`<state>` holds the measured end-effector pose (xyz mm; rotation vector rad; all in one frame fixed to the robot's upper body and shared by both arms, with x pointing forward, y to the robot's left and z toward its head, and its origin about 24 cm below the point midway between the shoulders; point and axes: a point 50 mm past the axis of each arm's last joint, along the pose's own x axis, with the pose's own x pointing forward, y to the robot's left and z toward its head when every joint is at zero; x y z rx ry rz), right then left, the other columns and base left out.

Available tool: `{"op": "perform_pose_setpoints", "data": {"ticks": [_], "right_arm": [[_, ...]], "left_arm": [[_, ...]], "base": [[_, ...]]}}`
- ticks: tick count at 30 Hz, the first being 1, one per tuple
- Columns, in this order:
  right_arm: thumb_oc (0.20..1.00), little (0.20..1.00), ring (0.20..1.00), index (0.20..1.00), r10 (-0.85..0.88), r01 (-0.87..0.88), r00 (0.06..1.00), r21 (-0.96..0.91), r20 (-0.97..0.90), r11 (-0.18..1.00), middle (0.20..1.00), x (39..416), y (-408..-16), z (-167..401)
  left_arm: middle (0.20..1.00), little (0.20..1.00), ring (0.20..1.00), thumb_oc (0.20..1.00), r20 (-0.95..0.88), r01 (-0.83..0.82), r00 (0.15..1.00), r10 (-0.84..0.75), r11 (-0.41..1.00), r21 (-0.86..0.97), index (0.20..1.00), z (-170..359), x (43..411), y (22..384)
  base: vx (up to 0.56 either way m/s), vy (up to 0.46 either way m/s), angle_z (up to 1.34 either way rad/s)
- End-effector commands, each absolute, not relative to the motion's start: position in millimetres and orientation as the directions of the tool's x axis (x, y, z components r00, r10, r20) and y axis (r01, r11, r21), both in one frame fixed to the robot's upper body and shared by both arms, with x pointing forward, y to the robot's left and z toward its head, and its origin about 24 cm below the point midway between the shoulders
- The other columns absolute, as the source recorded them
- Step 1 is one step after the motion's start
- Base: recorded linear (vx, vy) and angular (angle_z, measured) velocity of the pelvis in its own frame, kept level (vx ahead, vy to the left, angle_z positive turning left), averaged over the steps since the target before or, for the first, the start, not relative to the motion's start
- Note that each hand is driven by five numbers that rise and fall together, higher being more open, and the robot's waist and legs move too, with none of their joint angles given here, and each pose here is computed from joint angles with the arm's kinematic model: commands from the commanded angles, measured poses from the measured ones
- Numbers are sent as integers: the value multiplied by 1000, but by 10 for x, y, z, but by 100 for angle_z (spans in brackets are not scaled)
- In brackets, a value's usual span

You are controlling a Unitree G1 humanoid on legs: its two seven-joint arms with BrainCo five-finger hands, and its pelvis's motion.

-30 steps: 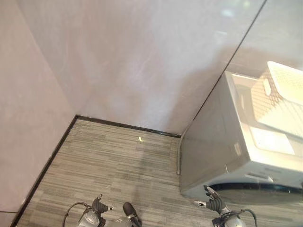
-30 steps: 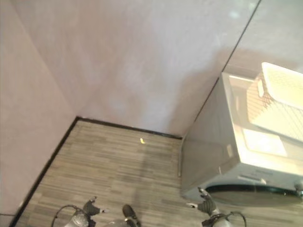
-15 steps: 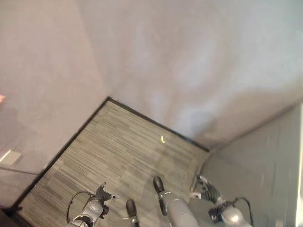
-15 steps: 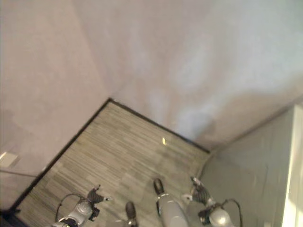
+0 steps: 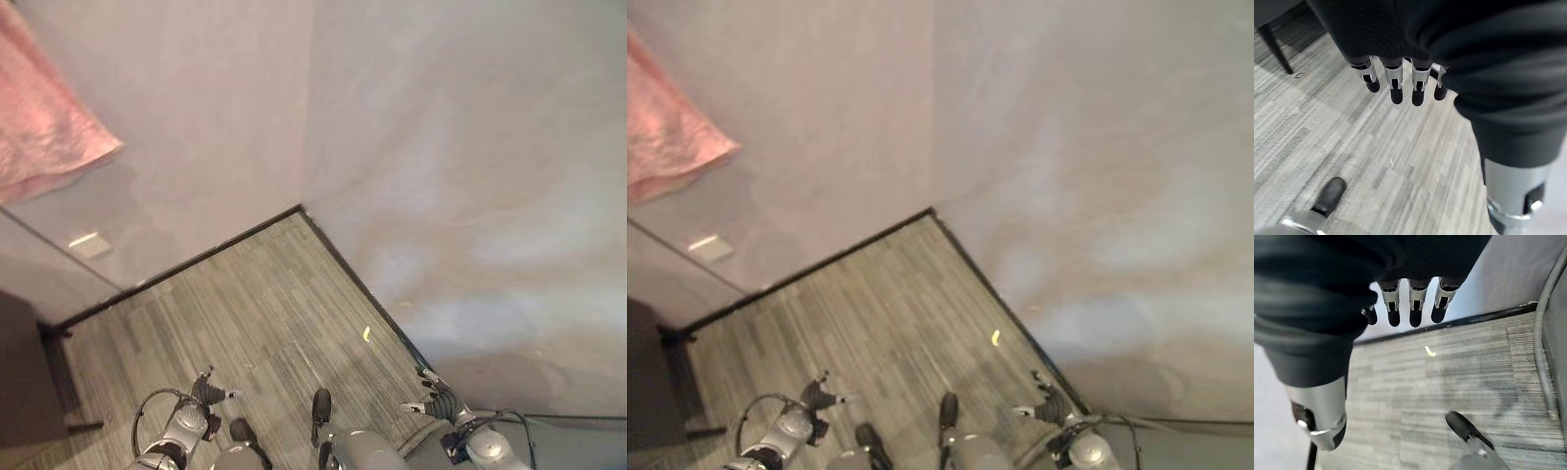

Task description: Put brush and paste in cup on sink, flatten towel.

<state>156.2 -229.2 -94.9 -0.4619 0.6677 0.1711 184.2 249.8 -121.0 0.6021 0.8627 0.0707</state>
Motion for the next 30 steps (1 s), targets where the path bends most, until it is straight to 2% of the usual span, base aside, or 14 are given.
{"op": "perform_pose_setpoints", "data": {"ticks": [1, 5, 9, 17, 30], "right_arm": [[1000, 1000, 1000, 1000, -7, -271, 798, -369, -602, 889, 1000, 1533, -2352, -902], [1000, 1000, 1000, 1000, -9, -306, 790, -407, -613, 861, 1000, 1625, -2351, -920], [1000, 1000, 1000, 1000, -8, -301, 805, -420, -593, 856, 1000, 1715, -2303, -890], [1000, 1000, 1000, 1000, 79, -314, 841, -365, -535, 876, 1000, 1867, -2070, -796], [1000, 1000, 1000, 1000, 66, -330, 851, -433, -520, 839, 1000, 1871, -2205, -727]], "left_arm": [[1000, 1000, 1000, 1000, -669, 104, 638, 383, 817, 567, 1000, -1177, 1735, 2741], [1000, 1000, 1000, 1000, -704, 96, 580, 410, 824, 558, 1000, -1253, 1512, 2817], [1000, 1000, 1000, 1000, -709, 112, 571, 413, 816, 567, 1000, -1246, 1493, 2863], [1000, 1000, 1000, 1000, -689, 215, 641, 337, 783, 583, 1000, -1205, 1635, 2756], [1000, 1000, 1000, 1000, -683, 389, 703, 197, 698, 601, 1000, -1186, 1809, 2517]], "base": [[198, 191, 102], [379, 386, 6], [300, 403, -27], [277, 387, 18], [258, 8, 38]]}}
